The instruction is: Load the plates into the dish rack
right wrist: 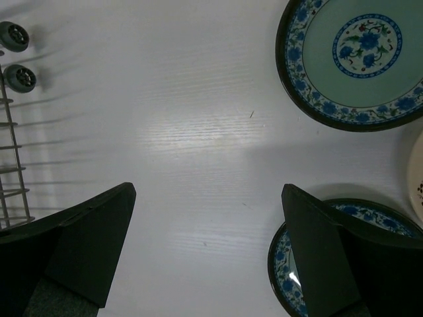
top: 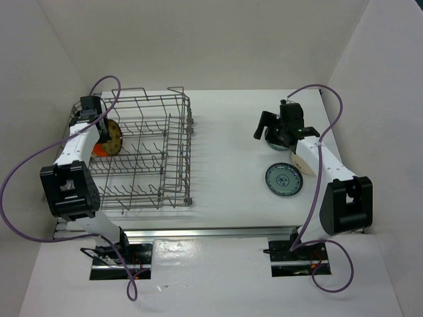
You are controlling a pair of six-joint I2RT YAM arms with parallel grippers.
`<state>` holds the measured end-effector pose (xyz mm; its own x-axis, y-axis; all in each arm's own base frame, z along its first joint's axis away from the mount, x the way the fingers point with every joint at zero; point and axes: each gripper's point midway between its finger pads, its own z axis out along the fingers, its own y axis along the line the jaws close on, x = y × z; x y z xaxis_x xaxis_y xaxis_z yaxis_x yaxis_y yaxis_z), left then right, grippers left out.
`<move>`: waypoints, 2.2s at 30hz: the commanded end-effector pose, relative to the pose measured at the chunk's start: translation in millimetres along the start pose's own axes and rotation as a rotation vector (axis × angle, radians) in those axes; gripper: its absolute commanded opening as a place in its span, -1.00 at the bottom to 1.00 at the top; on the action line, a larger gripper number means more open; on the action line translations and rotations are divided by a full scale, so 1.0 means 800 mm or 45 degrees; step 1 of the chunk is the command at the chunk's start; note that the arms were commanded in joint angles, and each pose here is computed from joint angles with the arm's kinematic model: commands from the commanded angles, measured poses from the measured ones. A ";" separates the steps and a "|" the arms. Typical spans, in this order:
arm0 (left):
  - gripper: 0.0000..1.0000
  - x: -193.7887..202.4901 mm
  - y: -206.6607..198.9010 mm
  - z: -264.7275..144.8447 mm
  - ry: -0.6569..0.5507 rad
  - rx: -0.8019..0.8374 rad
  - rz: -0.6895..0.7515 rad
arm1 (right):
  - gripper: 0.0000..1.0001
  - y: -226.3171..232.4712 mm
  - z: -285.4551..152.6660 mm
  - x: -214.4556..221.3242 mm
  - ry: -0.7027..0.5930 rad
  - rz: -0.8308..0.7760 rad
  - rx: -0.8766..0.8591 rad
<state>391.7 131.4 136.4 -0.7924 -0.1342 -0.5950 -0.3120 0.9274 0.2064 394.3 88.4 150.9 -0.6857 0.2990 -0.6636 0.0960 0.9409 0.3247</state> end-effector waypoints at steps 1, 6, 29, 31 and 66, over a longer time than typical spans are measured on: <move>-1.00 -0.001 -0.020 -0.012 0.025 0.085 0.039 | 1.00 0.000 -0.002 -0.007 -0.034 0.017 0.007; -0.67 -0.009 -0.020 -0.015 0.039 0.085 0.030 | 1.00 -0.023 -0.002 -0.017 -0.066 0.046 0.077; 0.75 -0.120 -0.179 -0.308 -0.695 1.088 0.057 | 1.00 -0.173 0.075 -0.034 -0.013 0.142 0.264; 0.78 -0.111 -0.202 -0.334 -0.722 1.238 0.110 | 1.00 -0.176 0.076 -0.045 -0.029 0.128 0.201; 0.78 -0.049 -0.296 -0.375 -0.545 1.556 0.313 | -0.73 -0.236 0.181 -0.008 0.201 0.199 0.096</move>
<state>346.3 -177.3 312.4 -0.5287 0.0085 -0.8487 0.6141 0.6942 -0.3756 496.1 -69.9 21.5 -0.7264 0.4064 -0.5543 0.2296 0.9036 0.3616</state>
